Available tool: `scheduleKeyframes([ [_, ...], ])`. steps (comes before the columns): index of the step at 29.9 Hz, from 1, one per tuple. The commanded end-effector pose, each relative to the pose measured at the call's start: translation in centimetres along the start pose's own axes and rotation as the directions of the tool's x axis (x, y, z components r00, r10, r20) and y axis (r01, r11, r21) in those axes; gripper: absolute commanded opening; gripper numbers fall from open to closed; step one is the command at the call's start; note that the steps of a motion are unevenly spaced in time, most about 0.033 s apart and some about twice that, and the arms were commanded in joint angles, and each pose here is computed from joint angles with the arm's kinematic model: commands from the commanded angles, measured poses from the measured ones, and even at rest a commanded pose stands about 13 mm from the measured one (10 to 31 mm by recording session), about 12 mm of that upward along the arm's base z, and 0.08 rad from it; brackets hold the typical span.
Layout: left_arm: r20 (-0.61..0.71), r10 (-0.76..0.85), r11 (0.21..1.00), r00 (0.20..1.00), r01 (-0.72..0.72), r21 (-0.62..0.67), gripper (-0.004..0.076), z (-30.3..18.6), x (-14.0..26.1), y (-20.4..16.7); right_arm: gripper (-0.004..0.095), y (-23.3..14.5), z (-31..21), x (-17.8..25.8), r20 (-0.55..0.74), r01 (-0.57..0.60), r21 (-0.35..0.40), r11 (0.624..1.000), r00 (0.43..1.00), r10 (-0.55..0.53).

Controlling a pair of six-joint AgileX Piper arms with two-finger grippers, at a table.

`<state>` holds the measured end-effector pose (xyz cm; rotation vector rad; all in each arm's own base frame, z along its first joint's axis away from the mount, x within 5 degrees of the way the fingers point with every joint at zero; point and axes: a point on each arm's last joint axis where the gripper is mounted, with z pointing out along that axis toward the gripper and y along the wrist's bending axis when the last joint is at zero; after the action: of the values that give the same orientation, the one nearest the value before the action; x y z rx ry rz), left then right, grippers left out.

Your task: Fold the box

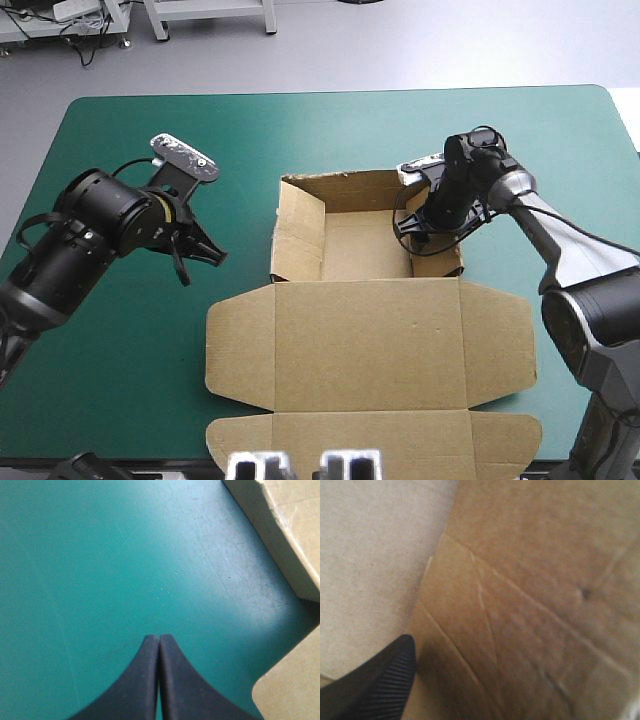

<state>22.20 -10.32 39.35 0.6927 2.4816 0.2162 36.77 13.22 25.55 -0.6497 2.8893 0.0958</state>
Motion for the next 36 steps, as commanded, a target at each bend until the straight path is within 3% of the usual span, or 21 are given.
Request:
scheduleKeyframes([
  [1,0.022,-0.019,0.999,1.000,0.020,-0.030,-0.0008,-2.3,1.6,0.7,0.0367,-0.1,-1.3,-0.5,0.071,0.034,0.006,0.999,0.997,-0.034],
  [5,0.023,-0.028,0.999,0.999,0.029,-0.029,-0.0008,-2.6,2.4,0.7,-0.0019,-0.4,-1.5,-0.9,0.115,0.072,0.042,0.997,0.991,-0.076],
  [11,-0.058,-0.022,0.998,0.998,0.025,0.053,-0.0008,-0.6,3.5,-0.7,-0.0018,-2.0,-3.1,-1.6,0.114,0.153,0.227,0.962,0.977,-0.182],
  [15,-0.157,0.029,0.996,0.987,-0.016,0.082,-0.0008,1.8,5.3,-1.7,-0.0018,-4.3,-4.8,-2.0,0.145,0.129,0.318,0.939,0.972,-0.183],
  [23,-0.245,0.005,1.000,0.970,-0.002,0.010,-0.0008,3.7,7.0,-1.8,-0.0018,-13.0,-9.1,-1.0,0.285,-0.098,0.398,0.912,0.958,-0.022],
  [36,-0.164,-0.030,1.000,0.986,0.028,-0.011,-0.0008,1.6,7.7,-1.1,-0.0018,-25.7,-9.5,5.4,0.360,-0.396,0.450,0.800,0.901,0.244],
])
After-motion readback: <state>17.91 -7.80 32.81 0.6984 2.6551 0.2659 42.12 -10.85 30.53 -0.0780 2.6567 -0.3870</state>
